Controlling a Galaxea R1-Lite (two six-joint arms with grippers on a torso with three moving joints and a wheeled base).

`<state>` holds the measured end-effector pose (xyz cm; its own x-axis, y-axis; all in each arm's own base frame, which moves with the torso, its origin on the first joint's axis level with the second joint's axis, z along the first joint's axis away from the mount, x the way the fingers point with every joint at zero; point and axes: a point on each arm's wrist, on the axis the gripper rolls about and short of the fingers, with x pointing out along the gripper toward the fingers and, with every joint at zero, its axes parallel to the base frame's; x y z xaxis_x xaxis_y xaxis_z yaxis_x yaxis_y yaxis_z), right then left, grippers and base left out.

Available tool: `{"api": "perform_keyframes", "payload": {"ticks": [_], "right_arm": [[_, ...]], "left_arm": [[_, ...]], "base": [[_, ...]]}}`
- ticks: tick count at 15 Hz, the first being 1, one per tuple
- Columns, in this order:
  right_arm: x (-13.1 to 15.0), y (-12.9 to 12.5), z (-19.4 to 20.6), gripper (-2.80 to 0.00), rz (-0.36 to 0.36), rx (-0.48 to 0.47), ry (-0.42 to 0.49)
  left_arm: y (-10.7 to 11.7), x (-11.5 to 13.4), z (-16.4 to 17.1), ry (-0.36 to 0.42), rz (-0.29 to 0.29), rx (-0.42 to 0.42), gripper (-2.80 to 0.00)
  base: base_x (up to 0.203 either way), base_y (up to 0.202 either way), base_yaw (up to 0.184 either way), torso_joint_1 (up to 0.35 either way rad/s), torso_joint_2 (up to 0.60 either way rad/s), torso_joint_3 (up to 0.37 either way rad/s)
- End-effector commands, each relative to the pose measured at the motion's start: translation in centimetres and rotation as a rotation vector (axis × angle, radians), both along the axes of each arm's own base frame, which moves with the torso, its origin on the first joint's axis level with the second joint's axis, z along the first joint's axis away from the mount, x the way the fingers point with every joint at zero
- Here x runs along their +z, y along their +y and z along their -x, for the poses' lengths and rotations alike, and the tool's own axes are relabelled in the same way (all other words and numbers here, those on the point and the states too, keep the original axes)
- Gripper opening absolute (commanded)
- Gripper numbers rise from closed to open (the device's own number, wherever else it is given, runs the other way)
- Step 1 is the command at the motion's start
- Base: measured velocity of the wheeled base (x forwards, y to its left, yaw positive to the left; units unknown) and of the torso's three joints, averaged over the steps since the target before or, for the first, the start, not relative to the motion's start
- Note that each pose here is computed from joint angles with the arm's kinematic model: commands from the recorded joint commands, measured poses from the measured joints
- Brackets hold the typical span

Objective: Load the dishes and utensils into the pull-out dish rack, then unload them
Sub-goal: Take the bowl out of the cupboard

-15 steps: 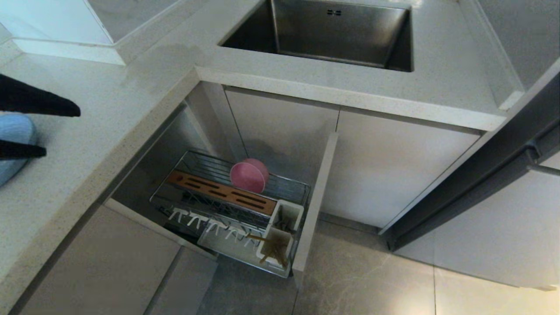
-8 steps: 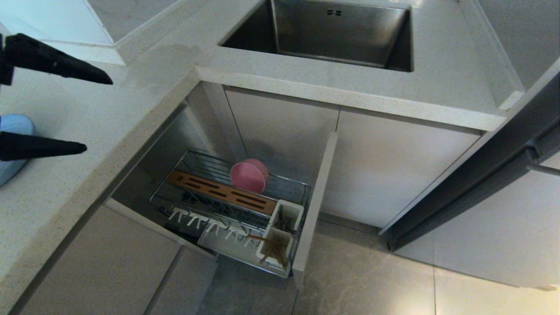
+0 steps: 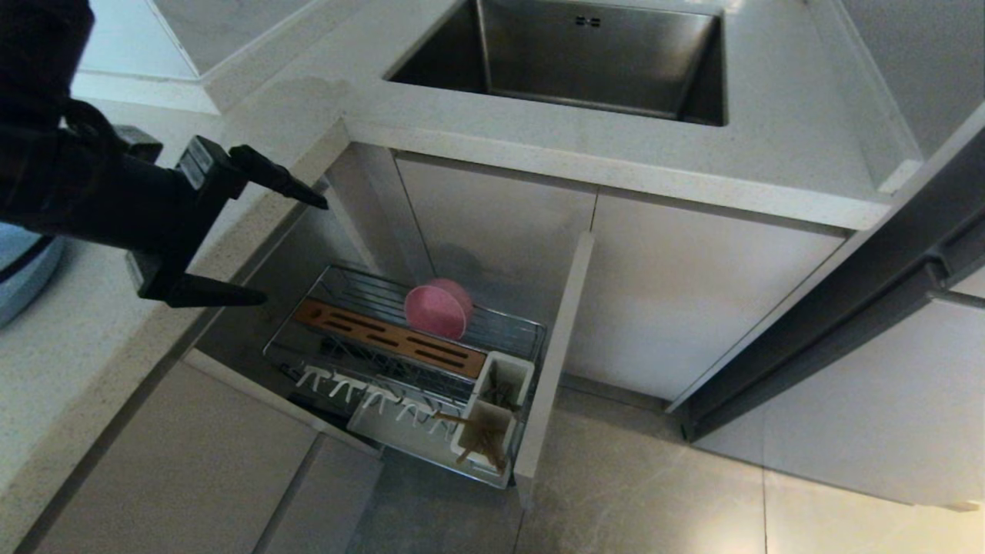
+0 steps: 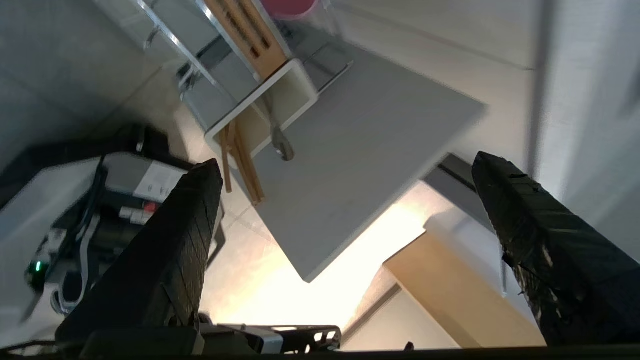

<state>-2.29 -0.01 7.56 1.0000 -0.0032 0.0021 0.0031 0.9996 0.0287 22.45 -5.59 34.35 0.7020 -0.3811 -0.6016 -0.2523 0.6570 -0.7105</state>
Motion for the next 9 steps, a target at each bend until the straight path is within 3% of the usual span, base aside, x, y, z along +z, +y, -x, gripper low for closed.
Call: {"api": "perform_keyframes", "payload": {"ticks": [1,9], "right_arm": [[0.0,0.0,0.0,-2.8,0.0,0.0,-0.001],[0.0,0.0,0.0,-2.8,0.0,0.0,-0.001]], "left_arm": [[-0.9,-2.5,-2.6,0.087,-0.017,0.001,0.0],[-2.8,-8.6,-8.7,0.181,-0.039,0.026,0.0]], "base": [[0.0,0.0,0.0,0.0,0.0,0.0],[0.0,0.0,0.0,0.0,0.0,0.0]]}}
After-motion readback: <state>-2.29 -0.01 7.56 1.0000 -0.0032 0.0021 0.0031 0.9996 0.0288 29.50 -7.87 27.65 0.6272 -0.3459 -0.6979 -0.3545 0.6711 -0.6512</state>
